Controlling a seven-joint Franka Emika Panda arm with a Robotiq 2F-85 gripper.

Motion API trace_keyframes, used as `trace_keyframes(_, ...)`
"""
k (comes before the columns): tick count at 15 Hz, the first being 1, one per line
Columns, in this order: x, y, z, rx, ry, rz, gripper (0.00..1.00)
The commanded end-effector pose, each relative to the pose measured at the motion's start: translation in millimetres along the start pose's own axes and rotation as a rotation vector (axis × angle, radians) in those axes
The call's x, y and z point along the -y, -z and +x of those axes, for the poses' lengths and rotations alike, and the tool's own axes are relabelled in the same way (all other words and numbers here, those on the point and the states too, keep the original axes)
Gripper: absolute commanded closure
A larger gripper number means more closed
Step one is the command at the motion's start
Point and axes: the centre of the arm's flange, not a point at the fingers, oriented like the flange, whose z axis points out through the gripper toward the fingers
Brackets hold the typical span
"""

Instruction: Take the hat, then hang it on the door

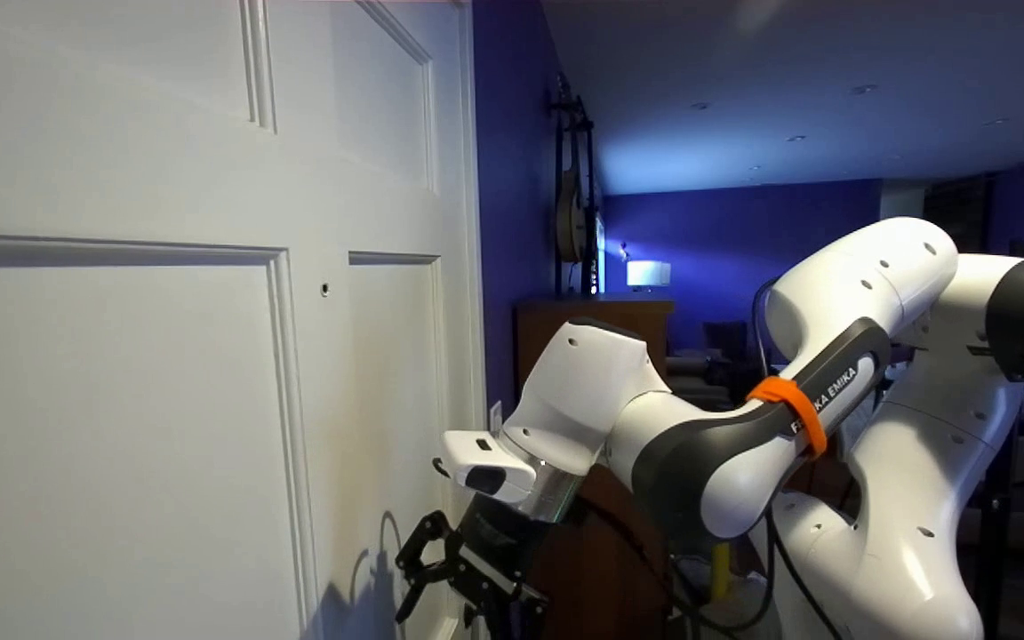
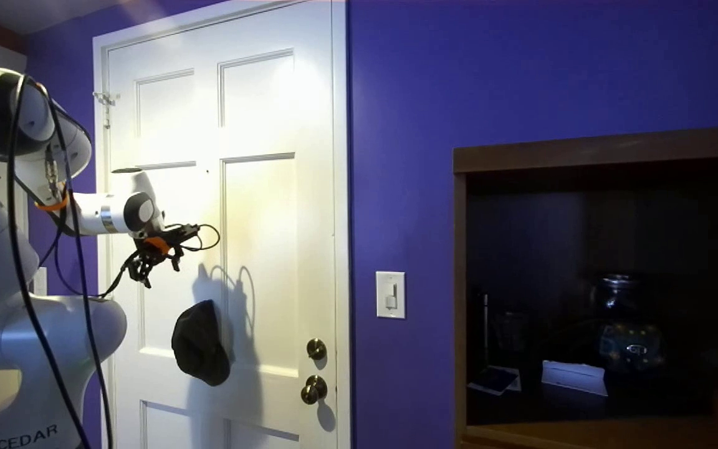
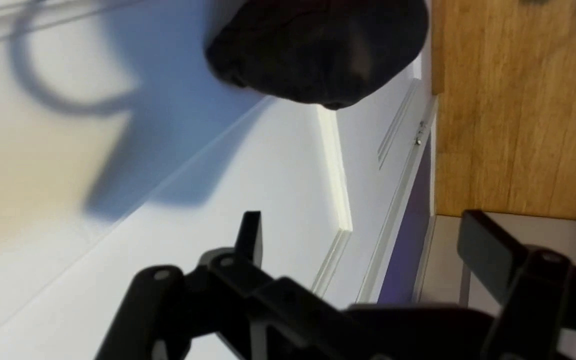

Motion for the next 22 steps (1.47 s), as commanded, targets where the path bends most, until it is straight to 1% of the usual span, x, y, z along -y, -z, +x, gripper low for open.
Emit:
trace_keyframes(1, 4.6, 33.2, -6.9, 0.049, -0.184, 0.069, 0.00)
trace_keyframes(3, 5.0, 45.5, -15.1, 0.075, -0.260, 0.099, 0.00)
trace_keyframes(4, 5.2, 51.9, -22.0, 0.100, -0.289, 0.099, 0.00)
trace_keyframes(8, 0.0, 79.7, -41.6, 0.118, -0.335, 0.088, 0.00)
trace_keyframes(9, 0.1, 87.2, -48.8, 0.146, -0.323, 0.083, 0.00)
trace_keyframes(13, 0.5, 117.6, -63.5, 0.143, -0.363, 0.067, 0.00)
trace_keyframes(19, -0.2, 153.3, -75.6, 0.135, -0.432, 0.007, 0.00)
trace_keyframes(21, -2.0, 160.6, -78.4, 0.141, -0.431, -0.021, 0.00)
trace_keyframes(22, -3.1, 147.4, -74.4, 0.124, -0.415, 0.001, 0.00)
